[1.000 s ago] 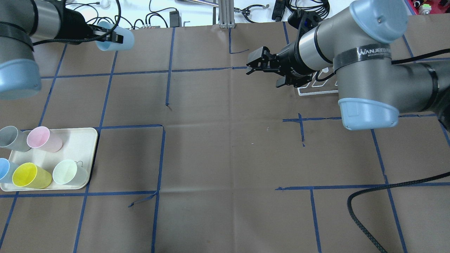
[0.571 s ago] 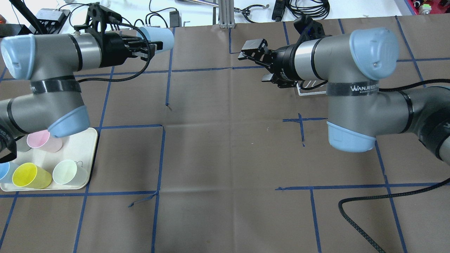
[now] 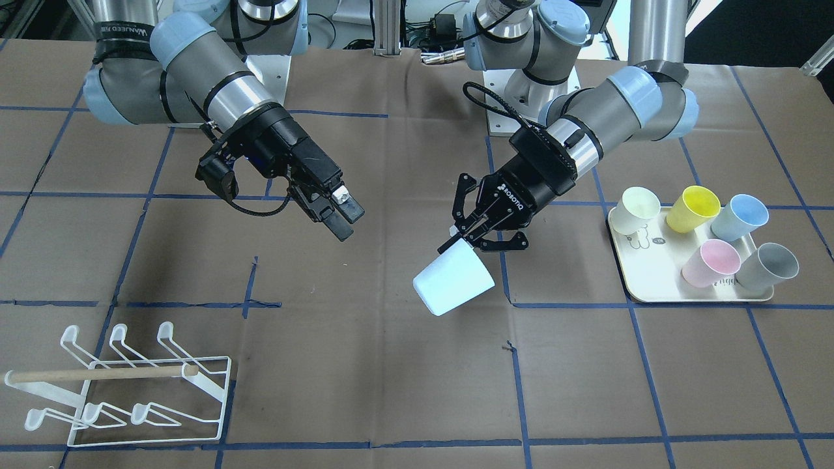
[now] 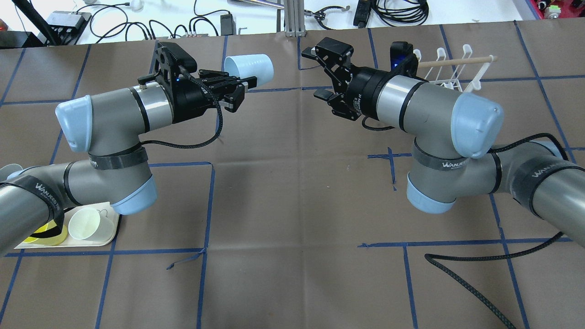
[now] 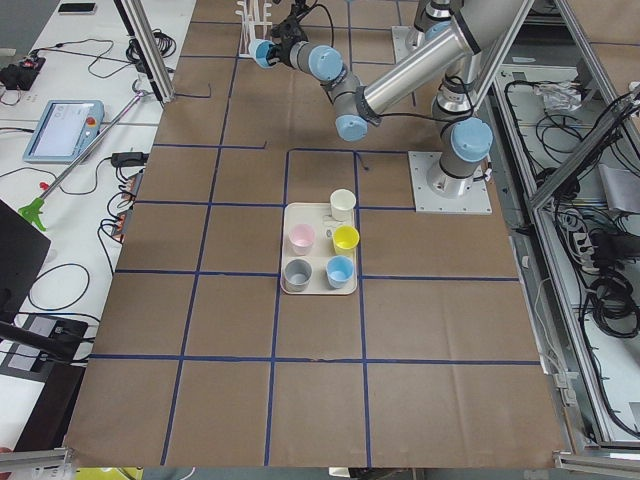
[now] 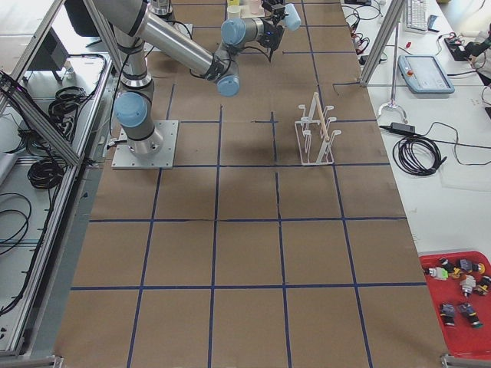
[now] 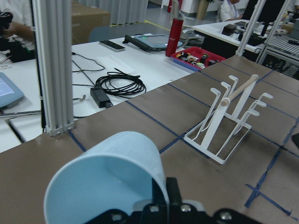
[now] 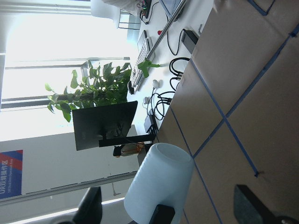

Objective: Transfer IKEA cup to right arm and place on rack

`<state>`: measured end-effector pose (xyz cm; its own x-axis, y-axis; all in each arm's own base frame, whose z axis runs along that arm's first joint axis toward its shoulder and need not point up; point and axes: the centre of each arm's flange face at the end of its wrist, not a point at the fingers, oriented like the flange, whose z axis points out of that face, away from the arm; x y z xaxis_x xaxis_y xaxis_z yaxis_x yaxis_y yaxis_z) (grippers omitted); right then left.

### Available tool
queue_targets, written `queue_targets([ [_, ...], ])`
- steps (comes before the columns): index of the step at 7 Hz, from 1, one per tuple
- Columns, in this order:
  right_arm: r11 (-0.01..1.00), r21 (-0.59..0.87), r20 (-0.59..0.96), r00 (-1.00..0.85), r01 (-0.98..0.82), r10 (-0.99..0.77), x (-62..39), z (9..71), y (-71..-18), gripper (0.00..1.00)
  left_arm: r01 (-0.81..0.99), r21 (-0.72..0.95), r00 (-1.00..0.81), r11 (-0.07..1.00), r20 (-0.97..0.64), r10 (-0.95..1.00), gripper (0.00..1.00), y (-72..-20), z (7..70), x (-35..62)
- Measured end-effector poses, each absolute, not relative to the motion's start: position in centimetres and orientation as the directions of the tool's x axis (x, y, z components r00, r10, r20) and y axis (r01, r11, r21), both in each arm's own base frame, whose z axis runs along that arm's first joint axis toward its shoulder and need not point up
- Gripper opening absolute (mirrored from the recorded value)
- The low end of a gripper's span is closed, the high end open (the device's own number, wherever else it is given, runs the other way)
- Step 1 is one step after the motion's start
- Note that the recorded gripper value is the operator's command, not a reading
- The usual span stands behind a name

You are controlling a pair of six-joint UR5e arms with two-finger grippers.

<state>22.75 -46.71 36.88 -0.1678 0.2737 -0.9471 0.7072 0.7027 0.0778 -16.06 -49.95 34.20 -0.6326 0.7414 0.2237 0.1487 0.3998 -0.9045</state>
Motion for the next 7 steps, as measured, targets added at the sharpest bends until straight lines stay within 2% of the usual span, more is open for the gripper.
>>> queue_targets([
  [3,0.675,0.15,-0.947,-0.091,0.723,0.308,23.0,35.5,-46.4,1.0,-0.005,-0.893,-0.64,0.449,0.348,0.685,0.0,-49.1,34.0,-17.6],
  [7,0.643,0.143,-0.943,-0.093,0.753,0.319,23.0,34.9,-47.0,0.98,-0.006,-0.895,-0.635,0.447,0.348,0.689,0.0,-48.3,33.9,-19.6],
])
